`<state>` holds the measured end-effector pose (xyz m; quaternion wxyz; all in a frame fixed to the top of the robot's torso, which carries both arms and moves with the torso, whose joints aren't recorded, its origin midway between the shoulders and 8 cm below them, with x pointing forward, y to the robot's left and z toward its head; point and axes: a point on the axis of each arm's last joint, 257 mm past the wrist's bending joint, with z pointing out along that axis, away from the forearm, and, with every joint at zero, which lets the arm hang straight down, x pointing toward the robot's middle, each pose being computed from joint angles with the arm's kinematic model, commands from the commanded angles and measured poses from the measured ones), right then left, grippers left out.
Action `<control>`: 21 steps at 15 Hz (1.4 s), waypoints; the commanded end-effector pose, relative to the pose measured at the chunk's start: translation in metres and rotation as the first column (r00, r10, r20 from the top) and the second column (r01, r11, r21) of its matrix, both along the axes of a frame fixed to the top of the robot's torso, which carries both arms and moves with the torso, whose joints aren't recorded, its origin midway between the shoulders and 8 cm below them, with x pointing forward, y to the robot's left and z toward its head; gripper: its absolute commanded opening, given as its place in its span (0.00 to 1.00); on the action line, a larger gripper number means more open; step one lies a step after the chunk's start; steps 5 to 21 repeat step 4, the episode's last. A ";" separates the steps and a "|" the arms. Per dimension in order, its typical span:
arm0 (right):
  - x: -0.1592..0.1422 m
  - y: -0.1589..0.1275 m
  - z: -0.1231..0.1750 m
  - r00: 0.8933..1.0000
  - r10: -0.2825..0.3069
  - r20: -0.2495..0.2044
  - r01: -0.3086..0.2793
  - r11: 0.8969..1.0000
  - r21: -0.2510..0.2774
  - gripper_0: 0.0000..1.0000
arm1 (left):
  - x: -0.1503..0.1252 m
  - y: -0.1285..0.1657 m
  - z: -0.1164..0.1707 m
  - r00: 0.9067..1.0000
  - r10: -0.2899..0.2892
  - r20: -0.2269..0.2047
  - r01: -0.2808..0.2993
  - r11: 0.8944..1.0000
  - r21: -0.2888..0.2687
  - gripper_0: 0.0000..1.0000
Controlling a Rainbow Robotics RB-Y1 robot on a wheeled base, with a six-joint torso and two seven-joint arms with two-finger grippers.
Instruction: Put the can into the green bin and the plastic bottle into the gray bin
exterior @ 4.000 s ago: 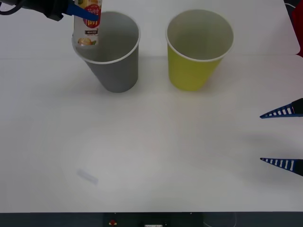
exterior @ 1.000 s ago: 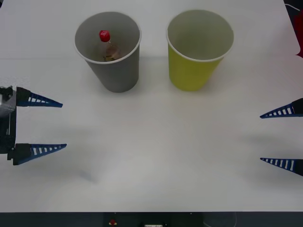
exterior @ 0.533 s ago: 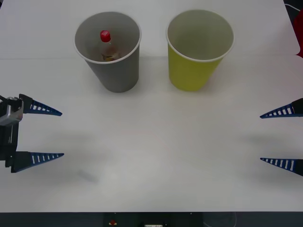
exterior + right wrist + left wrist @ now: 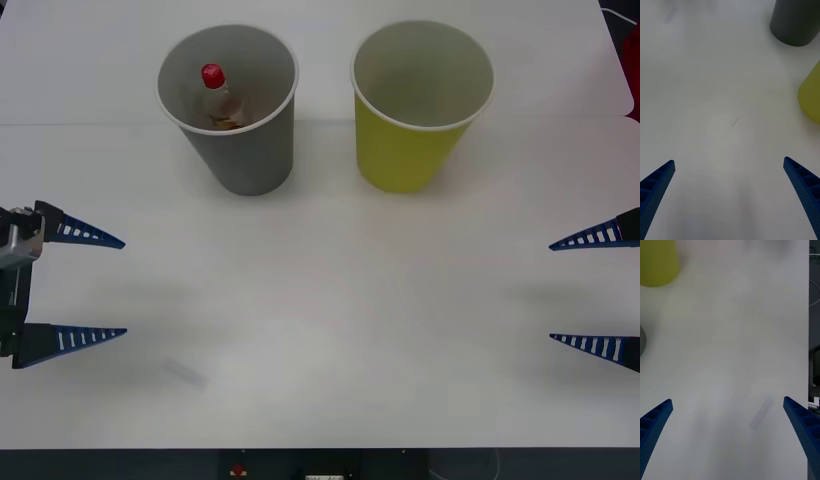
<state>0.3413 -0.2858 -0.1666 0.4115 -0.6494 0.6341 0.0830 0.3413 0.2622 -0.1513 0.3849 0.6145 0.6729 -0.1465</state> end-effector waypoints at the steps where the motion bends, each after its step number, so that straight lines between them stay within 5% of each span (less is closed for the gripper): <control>1: 0.000 0.000 0.000 1.000 0.000 0.000 0.000 1.000 0.000 1.00 | 0.000 0.002 0.000 1.000 -0.002 0.007 0.002 1.000 0.007 1.00; 4: 0.000 0.000 0.000 1.000 0.000 0.000 0.000 1.000 0.000 1.00 | -0.002 0.008 -0.002 1.000 -0.017 0.018 0.016 0.999 0.043 1.00; 21: 0.000 0.000 0.000 1.000 0.000 0.000 0.000 1.000 0.000 1.00 | -0.002 0.008 -0.002 1.000 -0.017 0.018 0.016 0.999 0.043 1.00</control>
